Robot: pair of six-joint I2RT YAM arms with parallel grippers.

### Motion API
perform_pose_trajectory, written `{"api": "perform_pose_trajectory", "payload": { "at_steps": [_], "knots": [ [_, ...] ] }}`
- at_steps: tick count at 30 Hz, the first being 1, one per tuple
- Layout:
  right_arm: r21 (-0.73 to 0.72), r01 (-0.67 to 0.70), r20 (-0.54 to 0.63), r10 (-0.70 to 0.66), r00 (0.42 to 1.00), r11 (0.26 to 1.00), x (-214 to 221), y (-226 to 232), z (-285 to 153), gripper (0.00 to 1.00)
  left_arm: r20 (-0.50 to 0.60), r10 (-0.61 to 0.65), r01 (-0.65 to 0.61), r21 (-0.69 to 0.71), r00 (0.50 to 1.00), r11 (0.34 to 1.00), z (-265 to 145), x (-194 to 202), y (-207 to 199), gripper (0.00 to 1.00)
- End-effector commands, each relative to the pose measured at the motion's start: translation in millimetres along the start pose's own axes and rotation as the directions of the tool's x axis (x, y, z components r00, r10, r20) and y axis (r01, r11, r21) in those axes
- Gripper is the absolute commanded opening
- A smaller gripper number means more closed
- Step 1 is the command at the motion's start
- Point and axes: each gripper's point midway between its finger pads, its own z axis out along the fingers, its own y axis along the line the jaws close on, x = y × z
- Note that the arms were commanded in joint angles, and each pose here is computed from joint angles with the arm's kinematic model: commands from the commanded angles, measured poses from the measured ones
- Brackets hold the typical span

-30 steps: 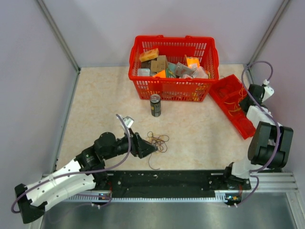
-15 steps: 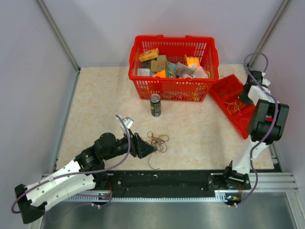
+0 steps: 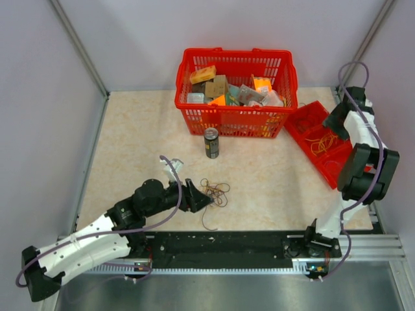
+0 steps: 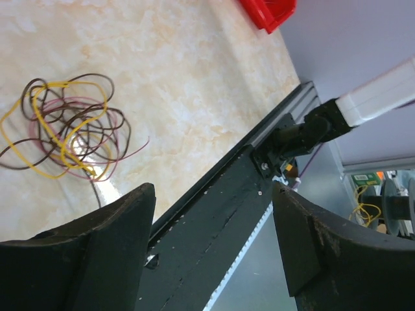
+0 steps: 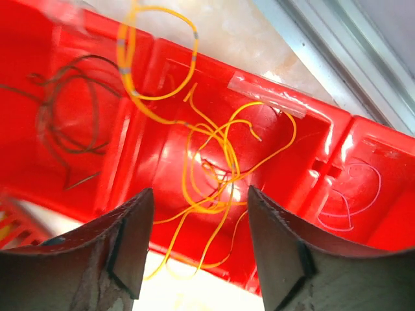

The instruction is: Untangle the cables

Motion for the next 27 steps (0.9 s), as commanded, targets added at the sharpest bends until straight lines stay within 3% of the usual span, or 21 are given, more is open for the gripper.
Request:
{"api": "perform_pose_trajectory", "payload": {
  "at_steps": [1,8,14,17,21,23,26,27],
  "knots": [
    [-0.09,-0.012,0.111,0.022,0.994,0.996,-21,3,-63,0.63,0.039,0.009,-0.005,-0.088,0.999,0.996,0,-13,9,0.77],
    [-0.199,0.026,0.231,0.021,0.973,0.98,7,-5,-138,0.75,0.068,0.028,-0.01,-0.255,0.997,0.967,2,-13,47,0.85],
    [-0.429,0.214,0.247,-0.114,0.962,0.878,104,31,-178,0.73,0.054,0.011,0.005,-0.298,0.998,0.955,8,-8,57,0.83],
    [-0.597,0.298,0.194,-0.226,0.955,0.745,178,50,-192,0.72,0.048,0.002,0.013,-0.3,0.999,0.954,13,-5,59,0.81],
    [-0.84,0.357,0.166,-0.433,0.886,0.409,286,80,-232,0.71,0.034,0.008,0.004,-0.34,0.999,0.94,23,-3,69,0.81],
    [-0.886,0.363,0.191,-0.486,0.853,0.29,326,88,-245,0.71,0.014,0.014,-0.008,-0.344,1.0,0.939,32,-3,70,0.81],
    [-0.926,0.341,0.204,-0.543,0.814,0.164,371,102,-262,0.7,-0.018,0.011,-0.017,-0.391,1.0,0.92,47,-2,79,0.73],
    [-0.933,0.327,0.195,-0.551,0.812,0.152,381,106,-265,0.7,-0.03,0.005,-0.017,-0.412,1.0,0.911,50,-2,81,0.69]
  ]
}}
